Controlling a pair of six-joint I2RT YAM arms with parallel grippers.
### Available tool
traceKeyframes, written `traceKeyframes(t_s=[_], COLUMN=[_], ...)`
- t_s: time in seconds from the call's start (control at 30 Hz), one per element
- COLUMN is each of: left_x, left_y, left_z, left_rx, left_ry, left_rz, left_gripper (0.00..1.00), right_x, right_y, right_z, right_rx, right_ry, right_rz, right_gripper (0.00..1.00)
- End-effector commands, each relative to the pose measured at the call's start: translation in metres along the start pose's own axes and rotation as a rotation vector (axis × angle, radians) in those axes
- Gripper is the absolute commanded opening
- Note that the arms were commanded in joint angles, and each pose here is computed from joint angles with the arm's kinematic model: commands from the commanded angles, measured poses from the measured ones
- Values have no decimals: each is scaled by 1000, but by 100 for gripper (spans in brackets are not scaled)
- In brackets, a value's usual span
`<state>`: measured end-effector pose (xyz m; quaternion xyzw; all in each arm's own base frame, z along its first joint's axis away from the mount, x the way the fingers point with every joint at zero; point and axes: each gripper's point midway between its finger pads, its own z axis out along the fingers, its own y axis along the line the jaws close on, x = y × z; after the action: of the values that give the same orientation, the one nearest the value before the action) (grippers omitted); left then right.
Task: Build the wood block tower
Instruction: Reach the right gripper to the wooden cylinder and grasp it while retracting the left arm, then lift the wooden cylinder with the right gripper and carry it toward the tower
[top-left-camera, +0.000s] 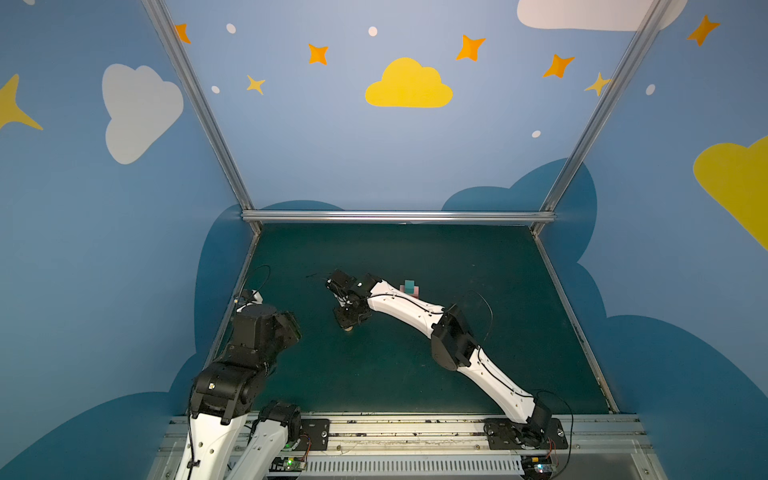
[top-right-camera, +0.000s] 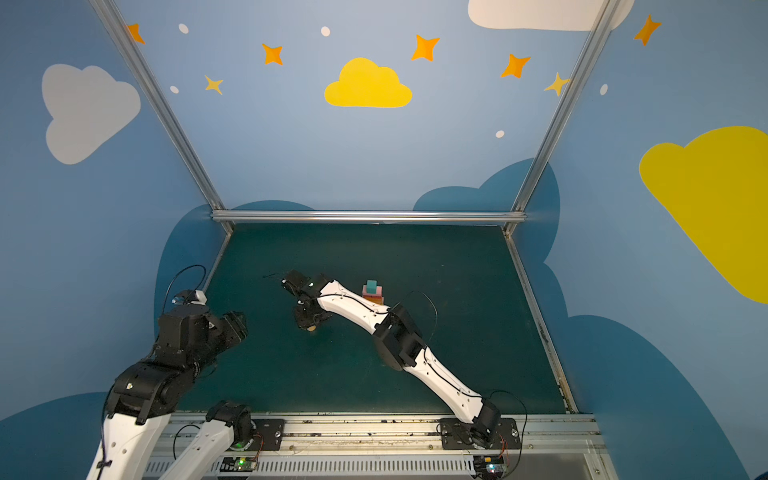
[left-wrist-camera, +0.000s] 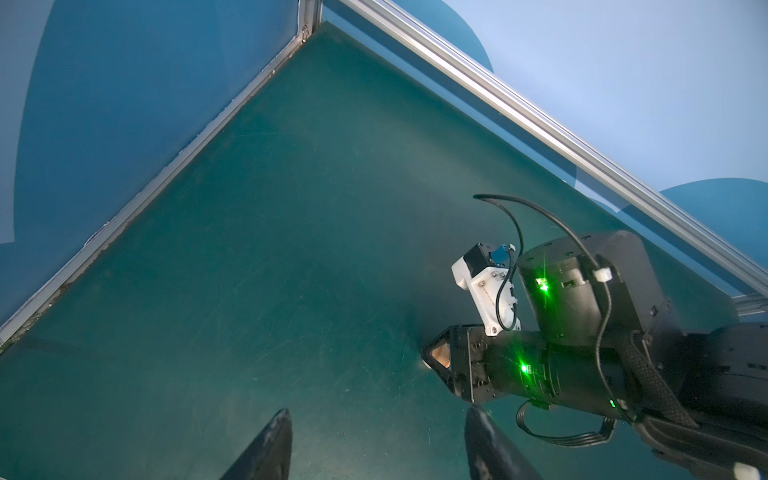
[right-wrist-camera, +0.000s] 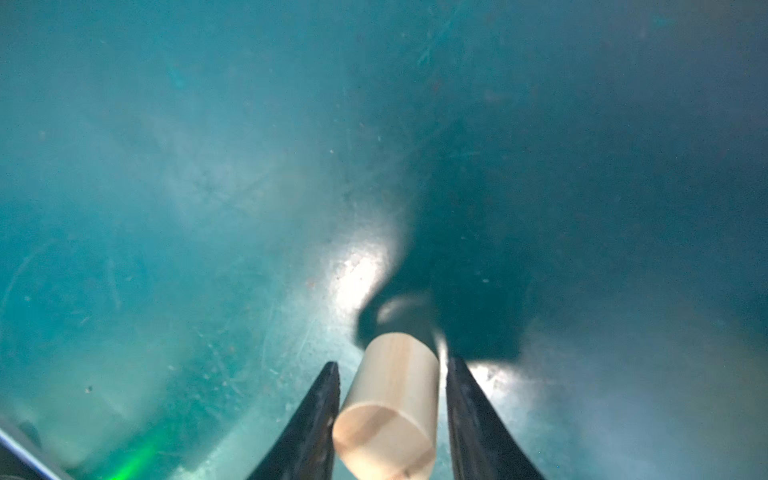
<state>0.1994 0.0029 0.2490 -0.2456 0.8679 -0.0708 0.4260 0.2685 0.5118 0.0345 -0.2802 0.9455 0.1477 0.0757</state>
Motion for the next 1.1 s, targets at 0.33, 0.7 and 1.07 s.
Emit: traceKeyframes(t_s=[0.33, 0.7, 1.07], left_x=[2, 3, 3], left_y=[-6, -6, -9], left_z=[3, 4, 6], left_rx=[35, 40, 46], left_ry=[6, 8, 13], left_rz=[-1, -3, 0], left_gripper=[64, 64, 64], right_x=[9, 1, -1], right_y=[-11, -8, -4], right_z=[-30, -42, -43], right_rx=[107, 121, 107], right_ry=[5, -44, -54], right_rz=[-46, -55, -53], right_gripper=[40, 45, 42])
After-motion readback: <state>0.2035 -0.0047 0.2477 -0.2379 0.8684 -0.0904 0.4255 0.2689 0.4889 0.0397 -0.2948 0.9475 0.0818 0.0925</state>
